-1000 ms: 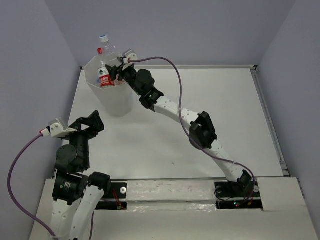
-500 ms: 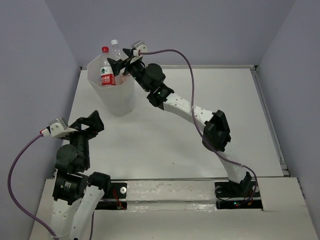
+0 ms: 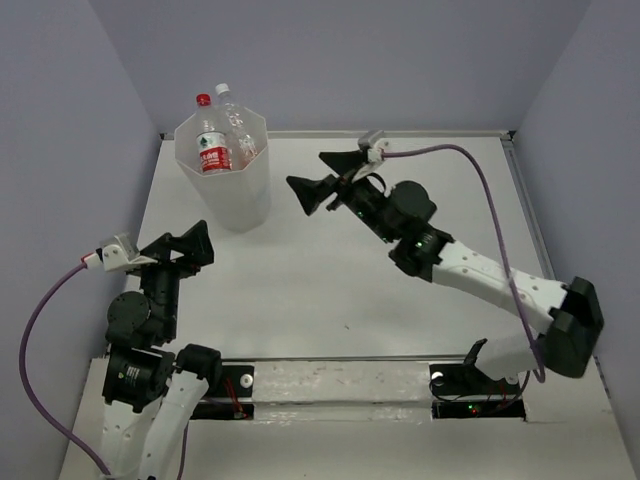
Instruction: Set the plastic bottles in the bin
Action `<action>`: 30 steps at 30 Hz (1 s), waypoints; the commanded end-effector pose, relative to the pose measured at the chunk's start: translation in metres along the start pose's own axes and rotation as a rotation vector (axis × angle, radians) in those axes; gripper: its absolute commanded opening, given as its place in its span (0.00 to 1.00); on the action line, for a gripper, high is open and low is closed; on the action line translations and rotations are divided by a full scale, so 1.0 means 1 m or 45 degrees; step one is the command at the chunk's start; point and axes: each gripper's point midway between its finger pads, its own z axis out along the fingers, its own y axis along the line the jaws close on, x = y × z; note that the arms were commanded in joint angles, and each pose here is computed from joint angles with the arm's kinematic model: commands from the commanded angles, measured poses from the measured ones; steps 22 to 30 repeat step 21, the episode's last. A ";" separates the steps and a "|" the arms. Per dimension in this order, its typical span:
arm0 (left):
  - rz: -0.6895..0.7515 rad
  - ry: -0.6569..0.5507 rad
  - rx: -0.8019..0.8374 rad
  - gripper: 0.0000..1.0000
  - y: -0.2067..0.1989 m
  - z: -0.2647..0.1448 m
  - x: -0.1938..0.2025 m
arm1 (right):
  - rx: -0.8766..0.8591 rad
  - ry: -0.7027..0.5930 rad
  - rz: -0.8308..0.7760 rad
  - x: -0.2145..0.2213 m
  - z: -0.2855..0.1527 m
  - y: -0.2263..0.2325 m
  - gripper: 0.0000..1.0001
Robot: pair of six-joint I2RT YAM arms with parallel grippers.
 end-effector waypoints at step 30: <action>-0.226 -0.022 0.535 0.99 -0.087 -0.022 -0.032 | 0.443 -0.015 0.093 -0.085 -0.299 -0.075 1.00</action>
